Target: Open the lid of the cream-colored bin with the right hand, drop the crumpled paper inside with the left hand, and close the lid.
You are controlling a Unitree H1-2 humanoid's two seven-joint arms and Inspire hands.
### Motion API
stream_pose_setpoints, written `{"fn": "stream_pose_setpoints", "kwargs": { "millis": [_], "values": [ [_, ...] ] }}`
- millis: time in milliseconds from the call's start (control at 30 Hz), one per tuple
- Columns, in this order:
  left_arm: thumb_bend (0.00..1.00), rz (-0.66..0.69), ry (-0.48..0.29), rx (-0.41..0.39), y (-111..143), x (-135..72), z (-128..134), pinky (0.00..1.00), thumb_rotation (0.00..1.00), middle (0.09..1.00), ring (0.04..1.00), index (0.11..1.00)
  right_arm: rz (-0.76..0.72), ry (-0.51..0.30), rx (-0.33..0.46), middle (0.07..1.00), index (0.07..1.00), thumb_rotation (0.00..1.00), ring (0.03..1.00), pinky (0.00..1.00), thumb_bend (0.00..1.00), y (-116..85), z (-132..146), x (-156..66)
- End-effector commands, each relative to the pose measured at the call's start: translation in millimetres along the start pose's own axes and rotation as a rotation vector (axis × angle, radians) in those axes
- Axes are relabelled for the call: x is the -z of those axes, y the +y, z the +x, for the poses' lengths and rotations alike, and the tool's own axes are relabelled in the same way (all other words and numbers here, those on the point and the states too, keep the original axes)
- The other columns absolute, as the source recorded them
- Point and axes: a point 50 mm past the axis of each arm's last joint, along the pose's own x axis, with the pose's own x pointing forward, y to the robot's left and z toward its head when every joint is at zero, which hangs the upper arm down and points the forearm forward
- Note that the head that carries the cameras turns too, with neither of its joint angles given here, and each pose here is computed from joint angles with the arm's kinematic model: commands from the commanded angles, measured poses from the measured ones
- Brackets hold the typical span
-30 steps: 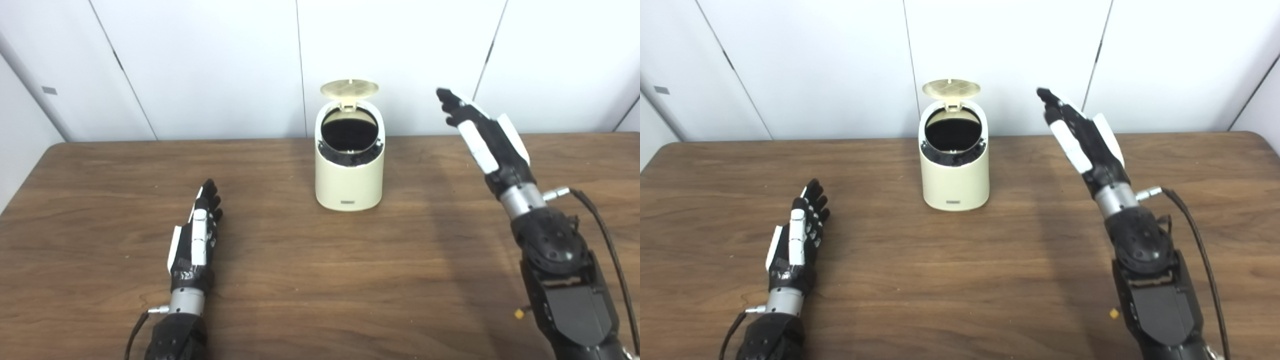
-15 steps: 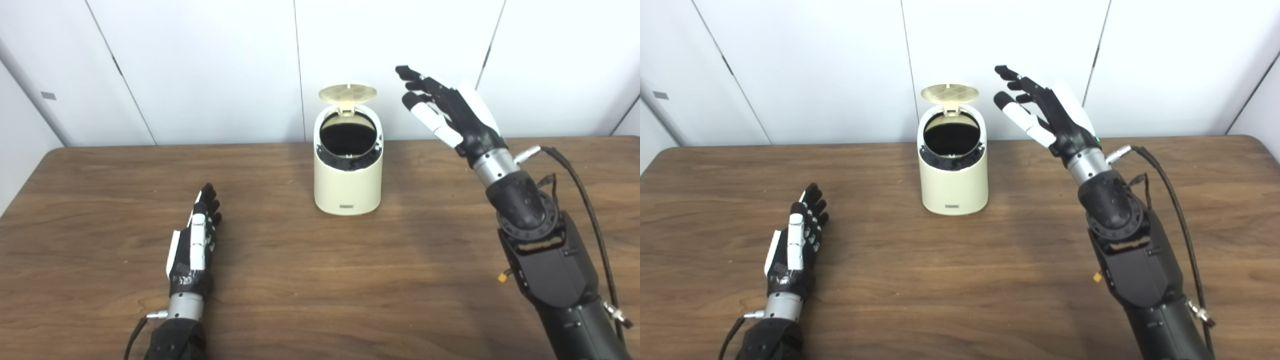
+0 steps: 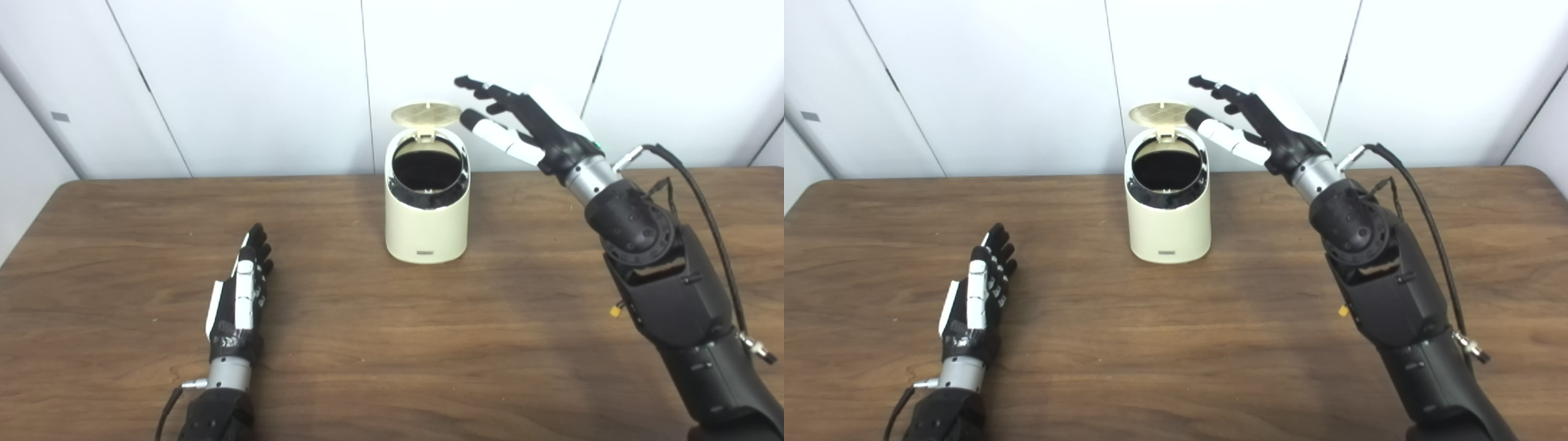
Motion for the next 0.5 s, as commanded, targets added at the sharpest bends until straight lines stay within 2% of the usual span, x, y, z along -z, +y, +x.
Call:
{"fn": "stream_pose_setpoints", "kwargs": {
  "millis": [0, 333, 467],
  "values": [
    [0.51, -0.025, 0.041, 0.008, -9, 19, -10, 1.00, 1.00, 1.000, 1.000, 1.000, -0.051, -0.077, 0.036, 0.901, 0.876, 1.00, 0.884, 0.82, 0.47, -20, 15, -19],
    [0.50, -0.023, 0.044, 0.012, -11, 19, -11, 1.00, 1.00, 1.000, 1.000, 1.000, -0.135, -0.079, -0.019, 0.908, 0.887, 1.00, 0.896, 0.85, 0.52, -16, 23, -25],
    [0.49, -0.035, 0.044, 0.004, -8, 19, -11, 1.00, 1.00, 1.000, 1.000, 1.000, -0.182, -0.084, -0.062, 0.887, 0.862, 1.00, 0.892, 0.85, 0.51, -20, 26, -32]
  ]
}}
